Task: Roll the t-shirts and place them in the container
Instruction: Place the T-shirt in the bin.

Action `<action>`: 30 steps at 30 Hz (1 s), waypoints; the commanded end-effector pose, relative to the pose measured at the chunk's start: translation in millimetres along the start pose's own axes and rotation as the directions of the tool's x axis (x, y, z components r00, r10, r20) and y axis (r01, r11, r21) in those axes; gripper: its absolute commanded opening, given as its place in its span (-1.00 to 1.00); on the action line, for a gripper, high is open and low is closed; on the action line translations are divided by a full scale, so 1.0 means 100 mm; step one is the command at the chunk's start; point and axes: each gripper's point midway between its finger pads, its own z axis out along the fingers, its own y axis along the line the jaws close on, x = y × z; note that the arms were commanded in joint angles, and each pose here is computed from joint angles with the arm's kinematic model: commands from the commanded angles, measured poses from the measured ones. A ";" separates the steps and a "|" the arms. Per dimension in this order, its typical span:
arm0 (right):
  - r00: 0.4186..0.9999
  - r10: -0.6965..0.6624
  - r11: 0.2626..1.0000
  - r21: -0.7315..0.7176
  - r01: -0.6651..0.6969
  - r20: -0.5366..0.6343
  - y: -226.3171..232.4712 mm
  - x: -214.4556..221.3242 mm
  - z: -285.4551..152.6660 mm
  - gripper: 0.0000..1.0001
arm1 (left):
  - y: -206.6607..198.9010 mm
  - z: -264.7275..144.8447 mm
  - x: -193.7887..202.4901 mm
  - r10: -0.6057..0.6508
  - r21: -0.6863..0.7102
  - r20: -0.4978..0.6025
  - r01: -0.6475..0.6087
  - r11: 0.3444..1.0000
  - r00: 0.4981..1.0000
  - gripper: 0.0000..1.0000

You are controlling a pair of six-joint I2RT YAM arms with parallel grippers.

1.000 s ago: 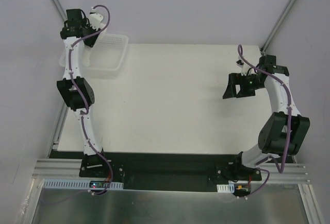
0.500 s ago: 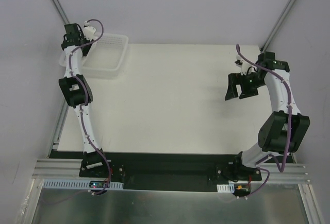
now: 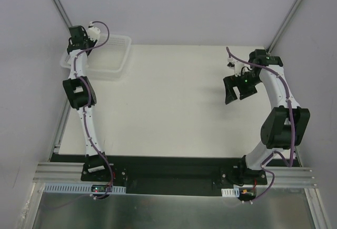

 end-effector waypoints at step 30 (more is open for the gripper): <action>1.000 0.001 0.999 -0.046 -0.002 -0.021 0.03 -0.12 0.12 0.92 | 0.09 0.04 0.49 0.299 -0.177 -0.415 -0.399 0.900 0.859 -1.00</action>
